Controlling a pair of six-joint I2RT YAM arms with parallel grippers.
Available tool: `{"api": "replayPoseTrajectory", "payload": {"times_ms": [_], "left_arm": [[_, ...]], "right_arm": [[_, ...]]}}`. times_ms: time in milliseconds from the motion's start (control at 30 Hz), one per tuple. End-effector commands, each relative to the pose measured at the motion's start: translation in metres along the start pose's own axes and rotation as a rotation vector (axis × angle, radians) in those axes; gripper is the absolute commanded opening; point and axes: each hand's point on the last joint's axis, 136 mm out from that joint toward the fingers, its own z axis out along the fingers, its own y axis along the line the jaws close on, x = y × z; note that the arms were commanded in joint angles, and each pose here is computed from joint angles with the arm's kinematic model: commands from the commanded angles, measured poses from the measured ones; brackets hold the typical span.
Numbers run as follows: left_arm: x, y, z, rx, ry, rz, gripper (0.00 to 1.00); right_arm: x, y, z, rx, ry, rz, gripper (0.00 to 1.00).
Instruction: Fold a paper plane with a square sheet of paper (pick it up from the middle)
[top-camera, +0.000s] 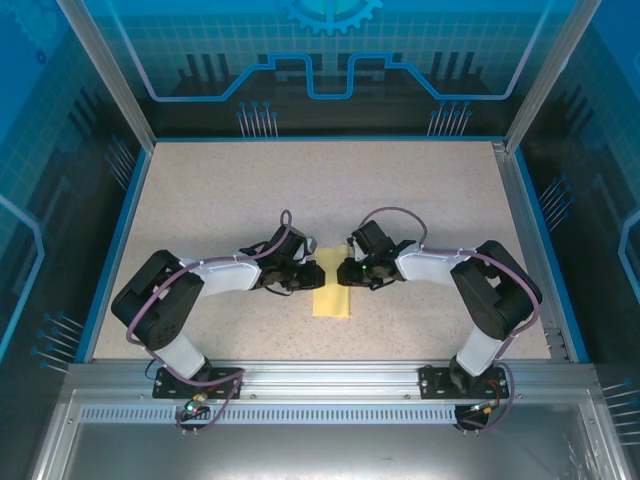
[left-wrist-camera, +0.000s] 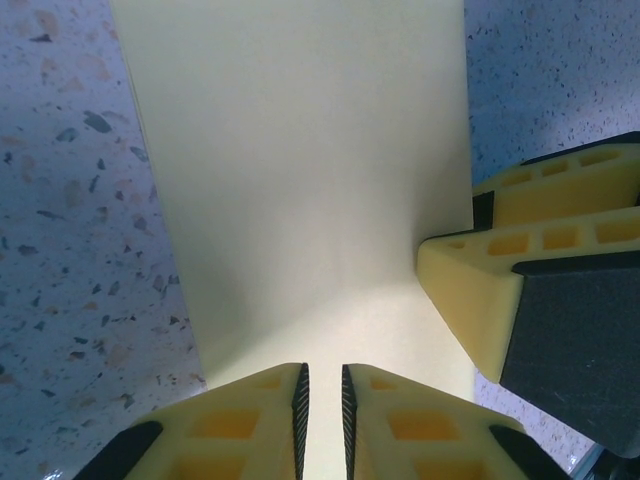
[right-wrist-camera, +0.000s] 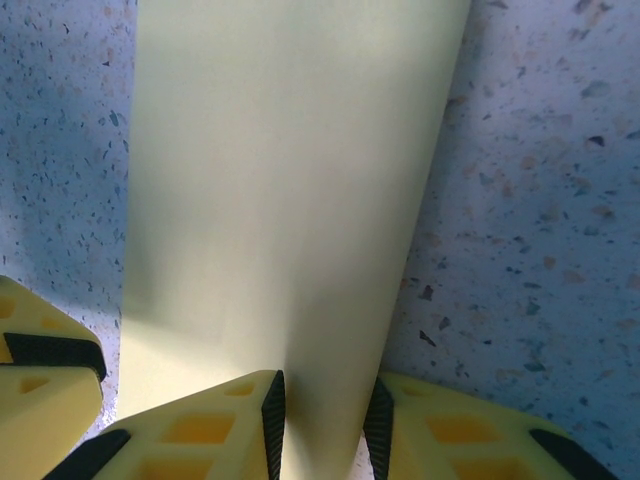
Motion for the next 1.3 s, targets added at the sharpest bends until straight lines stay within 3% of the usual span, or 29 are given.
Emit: {"api": "replayPoseTrajectory", "payload": {"times_ms": [0, 767, 1100, 1267], "left_arm": [[-0.001, -0.011, 0.004, 0.033, 0.015, 0.010, 0.20], [0.024, 0.025, 0.024, -0.083, 0.089, 0.023, 0.19], [0.031, 0.036, 0.028, -0.109, 0.110, 0.024, 0.19], [0.032, 0.037, 0.029, -0.112, 0.113, 0.025, 0.19]], "right_arm": [[0.023, -0.019, 0.012, 0.060, 0.096, 0.021, 0.31], [0.020, -0.016, 0.007, 0.066, 0.084, 0.014, 0.33], [0.017, -0.014, -0.025, 0.094, 0.035, -0.006, 0.43], [0.026, -0.001, -0.046, -0.006, -0.011, 0.011, 0.42]]}}
